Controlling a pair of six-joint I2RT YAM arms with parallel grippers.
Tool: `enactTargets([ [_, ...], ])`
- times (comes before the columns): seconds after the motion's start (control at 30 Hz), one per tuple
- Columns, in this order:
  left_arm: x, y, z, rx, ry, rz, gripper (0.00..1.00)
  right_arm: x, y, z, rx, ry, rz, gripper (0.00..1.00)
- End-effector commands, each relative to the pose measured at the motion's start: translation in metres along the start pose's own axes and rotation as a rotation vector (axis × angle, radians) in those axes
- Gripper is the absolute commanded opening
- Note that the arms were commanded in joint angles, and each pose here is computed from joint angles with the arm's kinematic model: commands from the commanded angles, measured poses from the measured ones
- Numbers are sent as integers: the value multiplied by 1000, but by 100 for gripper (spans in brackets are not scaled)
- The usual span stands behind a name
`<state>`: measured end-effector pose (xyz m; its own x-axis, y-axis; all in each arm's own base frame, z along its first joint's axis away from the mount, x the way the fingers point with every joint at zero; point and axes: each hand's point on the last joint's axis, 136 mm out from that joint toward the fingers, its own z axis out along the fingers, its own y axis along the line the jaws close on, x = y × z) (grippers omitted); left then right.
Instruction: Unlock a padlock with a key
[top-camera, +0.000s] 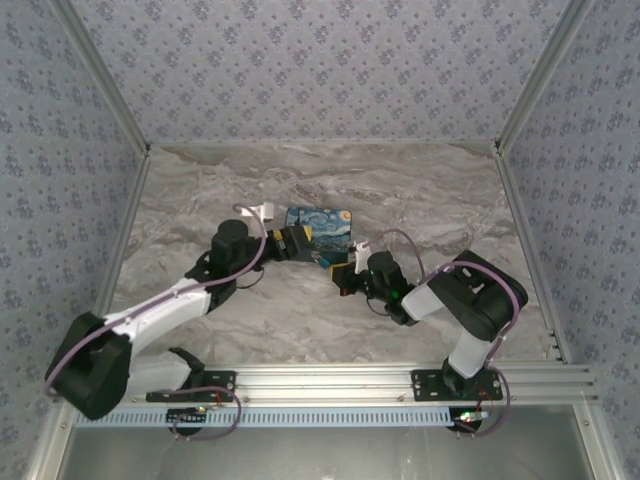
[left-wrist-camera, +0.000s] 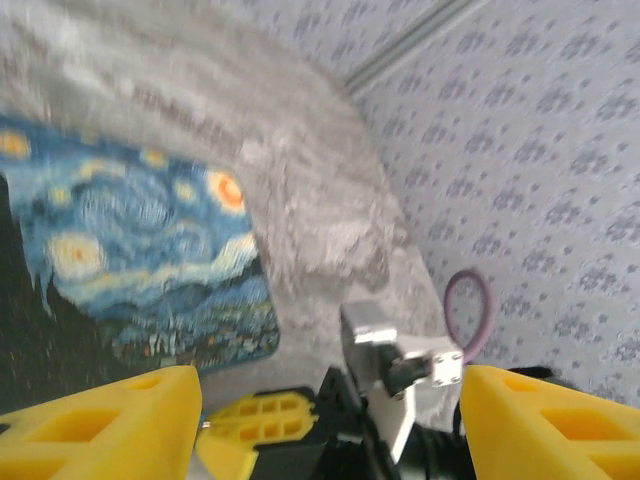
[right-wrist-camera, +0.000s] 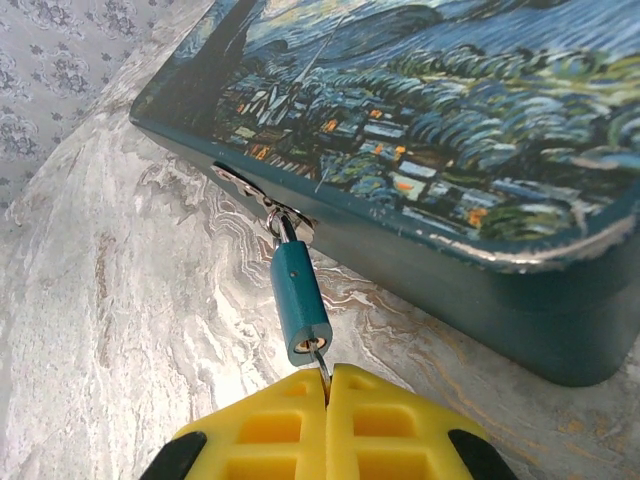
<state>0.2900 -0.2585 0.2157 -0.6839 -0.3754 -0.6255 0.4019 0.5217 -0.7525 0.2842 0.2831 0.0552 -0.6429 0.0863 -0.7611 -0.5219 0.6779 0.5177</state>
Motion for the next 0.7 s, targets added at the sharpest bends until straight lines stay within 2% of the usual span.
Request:
enactTargets([
  [0.0, -21, -1, -20, -27, -127, 100, 72, -18, 12, 1, -14, -59, 29, 0],
  [0.13, -5, 17, -34, -69, -74, 39, 73, -16, 17, 3, -12, -52, 49, 0],
  [0.23, 14, 29, -36, -58, -18, -43, 69, -11, 18, 3, -3, -46, 82, 0],
  [0.37, 29, 47, -39, -47, -6, -155, 66, -8, 21, 1, -12, -52, 169, 0],
  [0.67, 46, 58, -20, 27, 39, -335, 61, -6, 39, 7, -39, -38, 248, 0],
])
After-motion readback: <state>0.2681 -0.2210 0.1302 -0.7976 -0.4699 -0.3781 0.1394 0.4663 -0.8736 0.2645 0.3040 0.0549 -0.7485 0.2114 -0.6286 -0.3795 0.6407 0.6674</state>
